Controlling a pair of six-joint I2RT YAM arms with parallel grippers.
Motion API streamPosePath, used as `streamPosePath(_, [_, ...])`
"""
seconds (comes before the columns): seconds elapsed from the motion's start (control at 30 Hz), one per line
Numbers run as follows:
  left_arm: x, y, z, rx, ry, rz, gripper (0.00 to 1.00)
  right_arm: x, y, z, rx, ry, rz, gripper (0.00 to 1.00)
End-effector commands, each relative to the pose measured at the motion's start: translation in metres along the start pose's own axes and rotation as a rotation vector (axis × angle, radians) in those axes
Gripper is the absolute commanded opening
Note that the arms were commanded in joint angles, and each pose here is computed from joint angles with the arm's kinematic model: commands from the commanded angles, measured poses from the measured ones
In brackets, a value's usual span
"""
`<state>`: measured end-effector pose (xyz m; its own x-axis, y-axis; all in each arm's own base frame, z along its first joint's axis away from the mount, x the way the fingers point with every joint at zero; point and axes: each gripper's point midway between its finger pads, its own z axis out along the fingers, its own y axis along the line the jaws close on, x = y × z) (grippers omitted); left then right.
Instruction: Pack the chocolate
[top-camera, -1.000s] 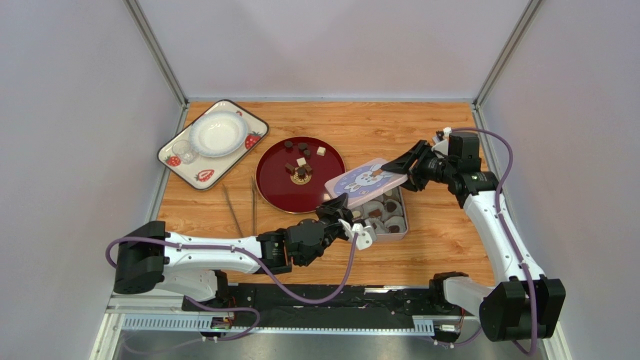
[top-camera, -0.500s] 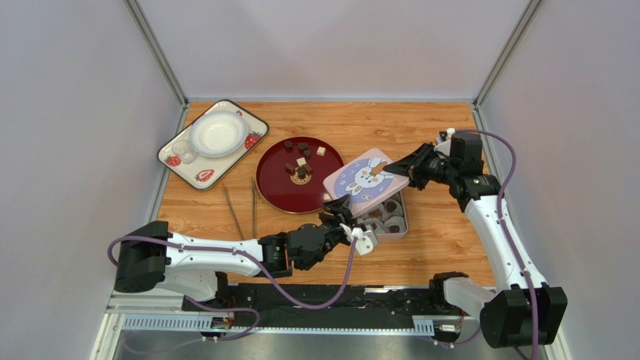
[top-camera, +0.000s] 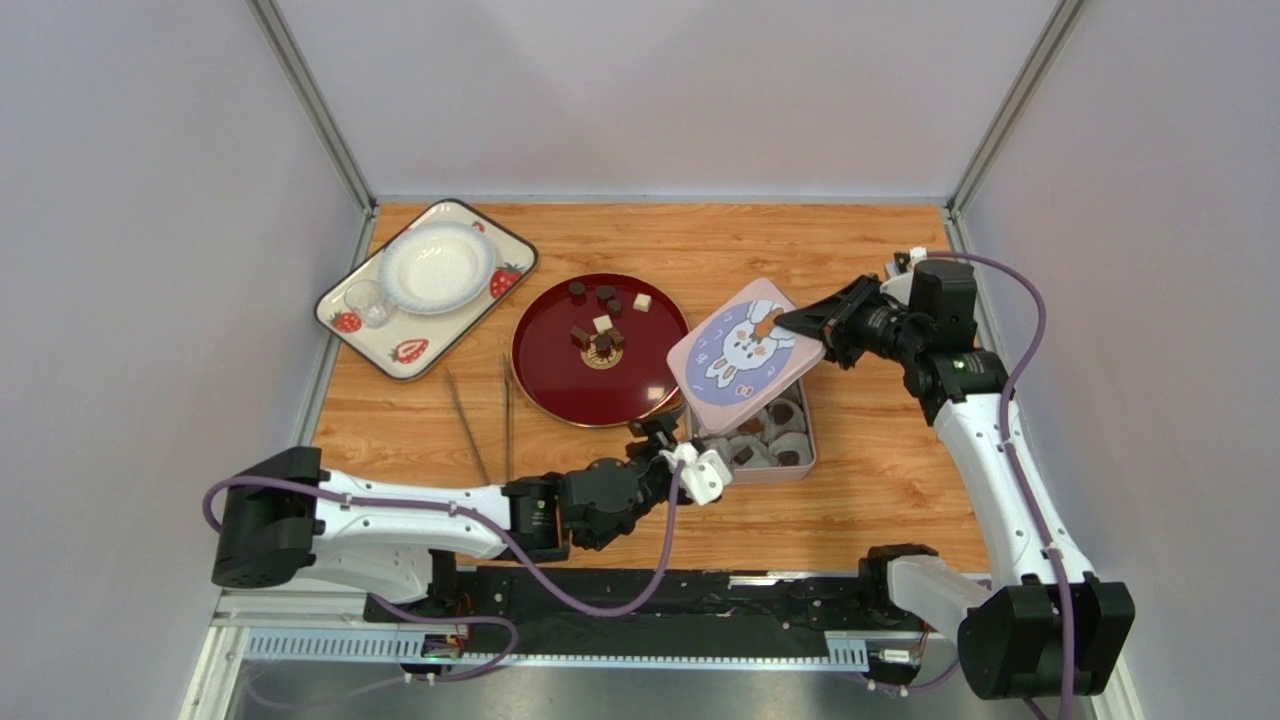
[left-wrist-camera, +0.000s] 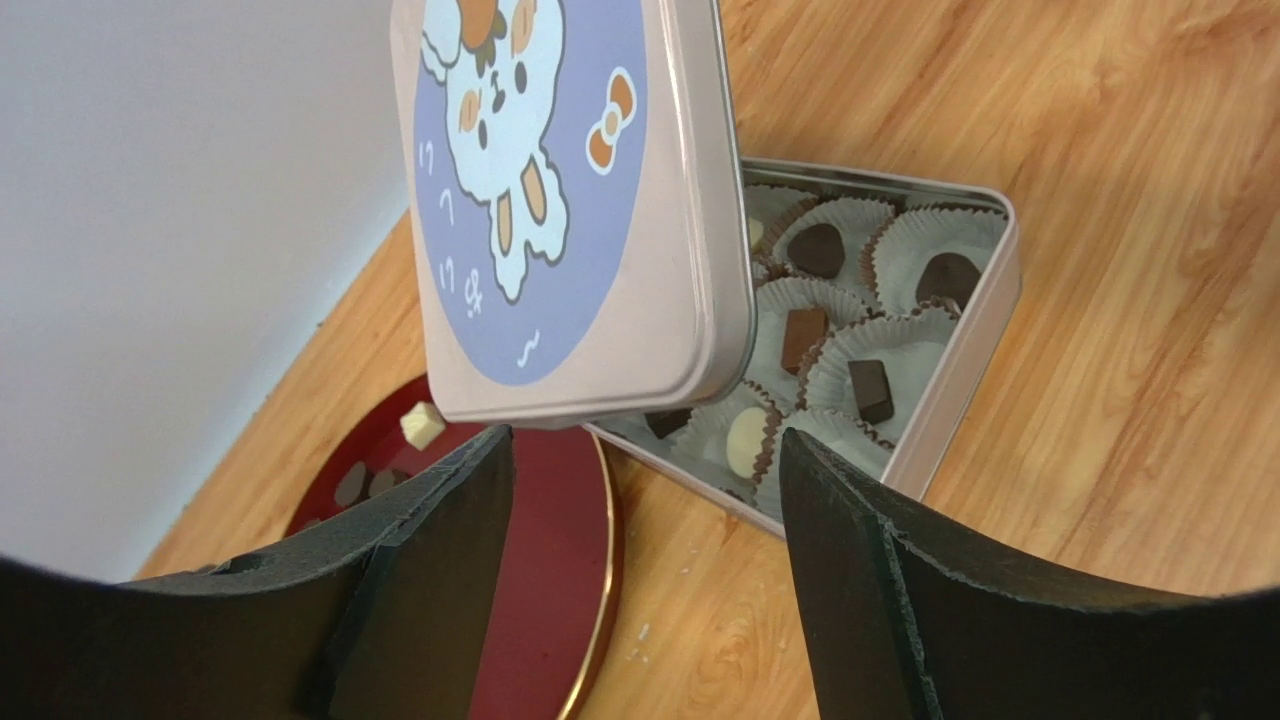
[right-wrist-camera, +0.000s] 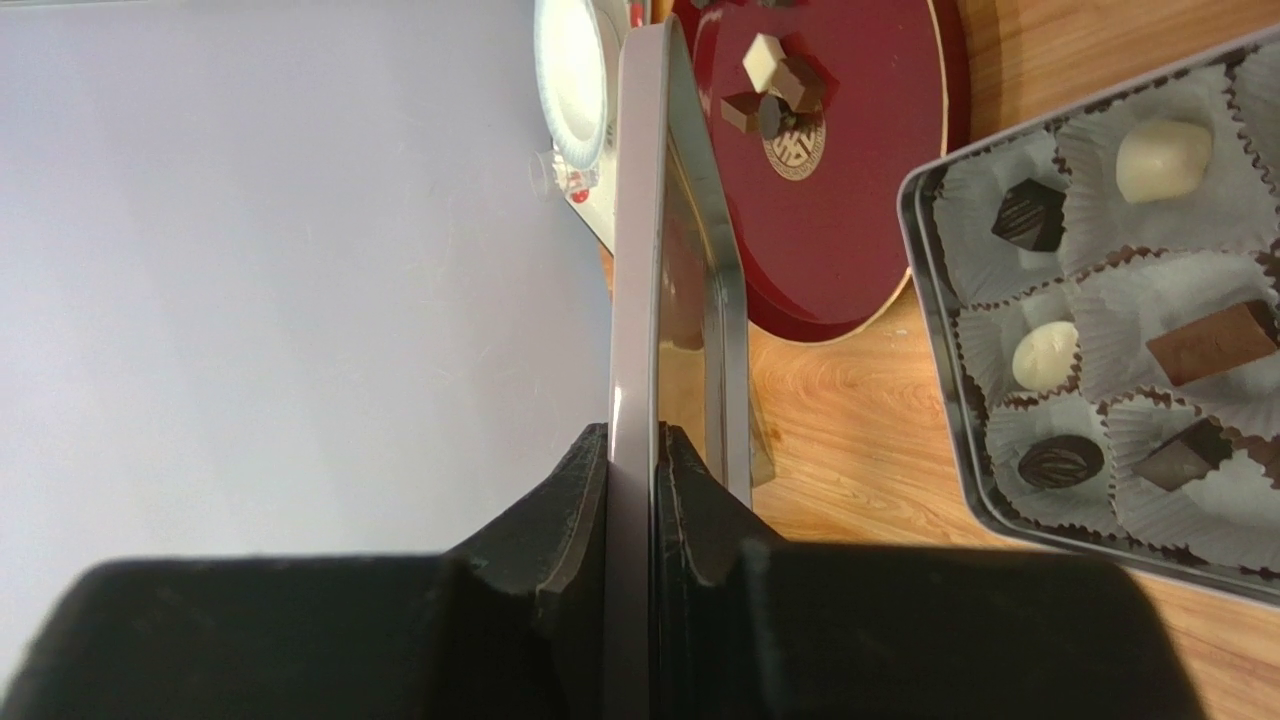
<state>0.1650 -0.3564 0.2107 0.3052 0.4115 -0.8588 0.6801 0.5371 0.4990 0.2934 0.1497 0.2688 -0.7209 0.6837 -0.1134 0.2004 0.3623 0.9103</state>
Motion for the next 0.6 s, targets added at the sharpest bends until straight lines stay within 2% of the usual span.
streamPosePath(0.0, [-0.012, 0.005, -0.018, 0.0, -0.017, -0.248, 0.75, -0.015, 0.047, -0.015, -0.135, -0.08, -0.076, 0.0])
streamPosePath(0.07, [-0.009, 0.01, -0.023, -0.035, -0.008, -0.362, 0.8, -0.015, 0.05, -0.017, -0.154, -0.091, -0.079, 0.0])
streamPosePath(0.17, [-0.009, 0.029, -0.03, -0.075, -0.019, -0.576, 0.83, -0.017, 0.057, -0.022, -0.193, -0.128, -0.1, 0.0])
streamPosePath(0.2, [0.001, 0.041, -0.026, -0.109, -0.008, -0.712, 0.83, -0.017, 0.056, -0.023, -0.196, -0.139, -0.102, 0.0])
streamPosePath(0.23, [-0.001, 0.041, -0.026, -0.071, -0.022, -0.785, 0.83, -0.016, 0.059, -0.027, -0.21, -0.15, -0.113, 0.0])
streamPosePath(0.3, [0.005, 0.059, -0.027, -0.099, -0.058, -0.969, 0.83, -0.015, 0.056, -0.028, -0.219, -0.164, -0.107, 0.0])
streamPosePath(0.37, [-0.007, 0.071, -0.031, -0.081, -0.139, -1.08, 0.86, -0.014, 0.054, -0.03, -0.235, -0.18, -0.103, 0.0])
streamPosePath(0.4, [-0.003, 0.078, -0.031, -0.101, -0.15, -1.164, 0.87, -0.014, 0.054, -0.031, -0.245, -0.186, -0.091, 0.0])
streamPosePath(0.57, [-0.008, 0.096, -0.028, -0.108, -0.233, -1.402, 0.91, -0.01, 0.056, -0.038, -0.304, -0.216, -0.087, 0.0])
